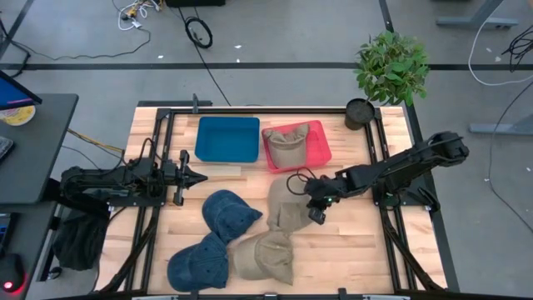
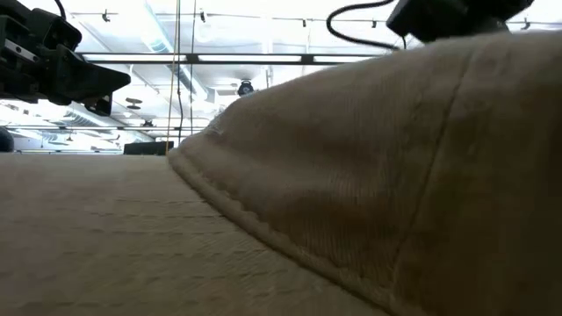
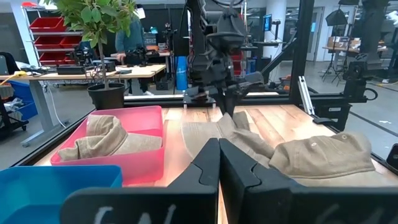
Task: Pick & Place hat
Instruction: Put the top brown cap into the pink bin
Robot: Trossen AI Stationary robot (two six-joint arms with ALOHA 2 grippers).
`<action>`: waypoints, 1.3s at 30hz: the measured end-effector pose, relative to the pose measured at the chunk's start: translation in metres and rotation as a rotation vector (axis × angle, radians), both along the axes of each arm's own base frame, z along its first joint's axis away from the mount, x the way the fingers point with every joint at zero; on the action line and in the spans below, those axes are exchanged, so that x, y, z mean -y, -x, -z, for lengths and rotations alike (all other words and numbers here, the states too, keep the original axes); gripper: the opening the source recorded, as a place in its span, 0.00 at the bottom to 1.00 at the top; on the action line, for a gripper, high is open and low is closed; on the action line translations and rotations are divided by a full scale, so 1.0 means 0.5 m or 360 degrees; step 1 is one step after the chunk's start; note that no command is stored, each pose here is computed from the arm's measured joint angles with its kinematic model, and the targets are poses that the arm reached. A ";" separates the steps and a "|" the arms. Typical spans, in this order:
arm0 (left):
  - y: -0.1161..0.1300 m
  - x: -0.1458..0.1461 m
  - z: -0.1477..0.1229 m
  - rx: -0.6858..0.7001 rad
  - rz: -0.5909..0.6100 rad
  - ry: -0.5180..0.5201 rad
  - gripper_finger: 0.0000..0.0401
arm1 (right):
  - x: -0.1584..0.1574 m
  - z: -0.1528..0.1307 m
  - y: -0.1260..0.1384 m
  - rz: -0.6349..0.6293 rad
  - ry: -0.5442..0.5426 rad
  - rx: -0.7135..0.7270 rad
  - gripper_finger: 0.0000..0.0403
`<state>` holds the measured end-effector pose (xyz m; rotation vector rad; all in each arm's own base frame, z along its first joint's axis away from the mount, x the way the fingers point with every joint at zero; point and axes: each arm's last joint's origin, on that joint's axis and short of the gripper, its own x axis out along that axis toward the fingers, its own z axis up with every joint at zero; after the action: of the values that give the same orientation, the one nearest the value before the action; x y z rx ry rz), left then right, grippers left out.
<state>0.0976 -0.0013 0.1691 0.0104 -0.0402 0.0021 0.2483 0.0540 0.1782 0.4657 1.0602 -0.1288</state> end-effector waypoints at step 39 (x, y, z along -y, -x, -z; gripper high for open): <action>0.000 0.000 0.000 0.0001 -0.0001 0.0000 0.01 | 0.340 -0.177 0.071 0.0294 0.0474 0.0000 0.00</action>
<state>0.0976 -0.0012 0.1693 0.0104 -0.0409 0.0027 0.2129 -0.1160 0.2667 0.2927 0.9769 -0.4442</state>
